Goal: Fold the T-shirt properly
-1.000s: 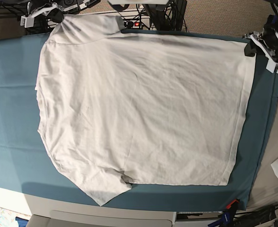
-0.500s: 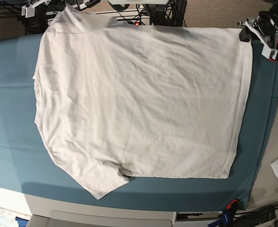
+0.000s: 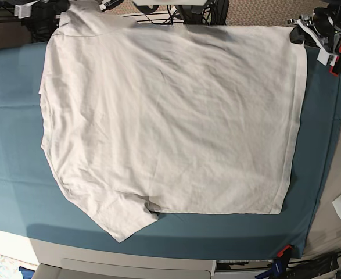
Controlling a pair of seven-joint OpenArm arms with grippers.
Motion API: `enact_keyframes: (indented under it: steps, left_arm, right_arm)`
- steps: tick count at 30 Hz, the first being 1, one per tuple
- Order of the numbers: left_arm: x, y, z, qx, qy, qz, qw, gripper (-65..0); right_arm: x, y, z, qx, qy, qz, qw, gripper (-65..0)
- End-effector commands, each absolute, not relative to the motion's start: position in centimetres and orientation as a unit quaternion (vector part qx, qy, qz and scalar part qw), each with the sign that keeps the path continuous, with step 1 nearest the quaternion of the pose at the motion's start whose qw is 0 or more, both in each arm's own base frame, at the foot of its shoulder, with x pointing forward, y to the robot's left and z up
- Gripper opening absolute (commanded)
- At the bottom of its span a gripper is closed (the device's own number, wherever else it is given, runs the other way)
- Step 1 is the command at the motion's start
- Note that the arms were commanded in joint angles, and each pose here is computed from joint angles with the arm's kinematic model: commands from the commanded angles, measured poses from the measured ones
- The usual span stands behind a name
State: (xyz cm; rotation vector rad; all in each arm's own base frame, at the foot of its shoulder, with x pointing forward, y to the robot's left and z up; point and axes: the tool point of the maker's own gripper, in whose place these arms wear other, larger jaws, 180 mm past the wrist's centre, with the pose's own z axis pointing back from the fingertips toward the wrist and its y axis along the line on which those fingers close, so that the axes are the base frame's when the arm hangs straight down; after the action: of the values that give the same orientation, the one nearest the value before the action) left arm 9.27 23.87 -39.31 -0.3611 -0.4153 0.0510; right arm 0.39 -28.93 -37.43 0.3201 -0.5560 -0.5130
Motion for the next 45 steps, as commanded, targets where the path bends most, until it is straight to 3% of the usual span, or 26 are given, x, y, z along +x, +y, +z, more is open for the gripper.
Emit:
enact_keyframes:
  steps: [1, 17, 26, 37, 45]
  left_arm:
    - [9.8, 24.1, -38.5, -0.176, -0.219, 0.016, 0.96, -65.0]
    - [16.1, 23.6, -35.4, -0.167, -0.313, -0.019, 0.935, -65.0]
    - [17.3, 22.3, -36.5, -0.146, -0.318, -0.041, 0.936, -65.0]
    - [20.0, 22.4, -36.5, -0.101, -0.341, -0.043, 0.933, -65.0]
    - [20.5, 23.8, -36.6, -0.066, -0.348, -0.022, 0.935, -65.0]
  right_arm:
    - [0.1, -30.1, -36.5, 0.141, -0.277, -0.25, 0.917, -65.0]
    - [7.1, -28.7, -33.7, 0.213, -0.392, -0.202, 0.872, -65.0]
    - [15.5, -28.8, -33.8, 0.171, -0.467, -0.148, 0.855, -65.0]
    - [21.4, -25.1, -34.4, 0.16, -0.484, -0.06, 0.858, -65.0]
    - [24.4, -27.5, -33.4, 0.099, -0.513, -0.083, 0.849, -65.0]
